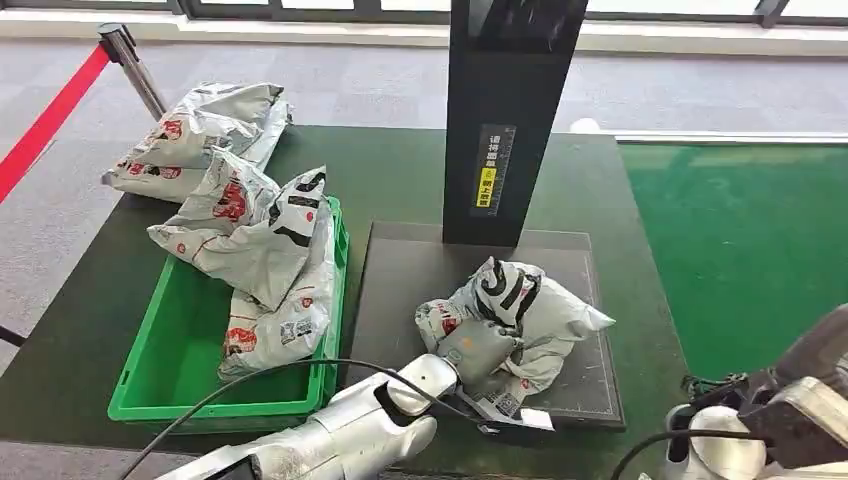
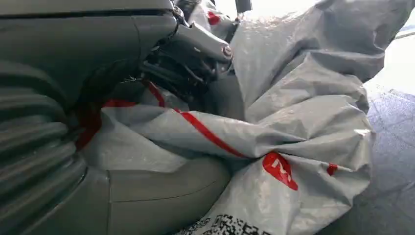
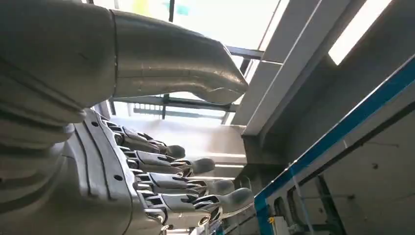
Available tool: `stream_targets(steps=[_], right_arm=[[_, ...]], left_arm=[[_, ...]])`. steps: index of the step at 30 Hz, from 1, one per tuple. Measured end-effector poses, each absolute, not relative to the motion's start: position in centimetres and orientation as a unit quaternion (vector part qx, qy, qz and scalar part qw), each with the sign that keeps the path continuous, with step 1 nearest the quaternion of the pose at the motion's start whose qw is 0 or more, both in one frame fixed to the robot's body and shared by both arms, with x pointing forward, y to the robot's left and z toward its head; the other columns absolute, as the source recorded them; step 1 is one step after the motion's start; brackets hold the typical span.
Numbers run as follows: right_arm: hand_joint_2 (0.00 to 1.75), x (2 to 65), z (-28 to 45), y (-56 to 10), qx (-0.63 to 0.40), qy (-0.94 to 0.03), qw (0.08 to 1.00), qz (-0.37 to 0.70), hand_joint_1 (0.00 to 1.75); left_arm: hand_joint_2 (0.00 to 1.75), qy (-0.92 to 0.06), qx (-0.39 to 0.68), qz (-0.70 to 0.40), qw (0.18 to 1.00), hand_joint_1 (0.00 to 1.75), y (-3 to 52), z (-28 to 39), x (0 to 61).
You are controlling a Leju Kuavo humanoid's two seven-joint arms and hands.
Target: Moved the parcel from conveyor to table for the left to box.
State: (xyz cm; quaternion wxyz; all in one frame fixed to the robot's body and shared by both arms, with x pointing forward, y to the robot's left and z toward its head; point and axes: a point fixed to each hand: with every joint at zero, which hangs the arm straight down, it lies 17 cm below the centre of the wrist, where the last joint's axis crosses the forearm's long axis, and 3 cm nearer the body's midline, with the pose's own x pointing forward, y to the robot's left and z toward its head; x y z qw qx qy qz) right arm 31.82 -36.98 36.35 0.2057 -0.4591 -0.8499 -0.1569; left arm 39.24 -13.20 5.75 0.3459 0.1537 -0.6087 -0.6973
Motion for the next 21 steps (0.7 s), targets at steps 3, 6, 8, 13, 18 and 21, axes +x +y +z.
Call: stream_targets(steps=[3,6,8,13,18,21], right_arm=[[1.75,31.7,36.1,-37.0,-0.461,-0.849,0.209,-0.154,0.0],[1.75,31.7,35.9,-37.0,-0.461,-0.848,0.211,-0.153,0.0],[1.75,31.7,35.9,-37.0,-0.463,-0.847,0.211,-0.152,0.0],[1.75,31.5,35.5,-37.6,-0.467,-0.843,0.215,-0.156,0.0],[1.75,31.4,35.2,-37.8,-0.465,-0.843,0.22,-0.159,0.0],[1.75,31.3,35.1,-38.1,-0.47,-0.84,0.22,-0.16,0.0]], left_arm=[[1.75,-0.606,0.177,-0.702,0.331,1.75,-13.1,5.9,39.5],[1.75,-0.606,0.193,-0.703,0.318,1.75,-13.1,6.1,39.6],[1.75,-0.611,0.205,-0.701,0.306,1.75,-13.1,6.4,39.8],[1.75,-0.683,0.286,-0.636,0.217,1.75,-13.8,11.5,40.5],[1.75,-0.774,0.327,-0.53,0.117,1.75,-14.4,19.2,38.8],[1.75,-0.809,0.332,-0.469,0.127,1.75,-12.8,23.0,38.8]])
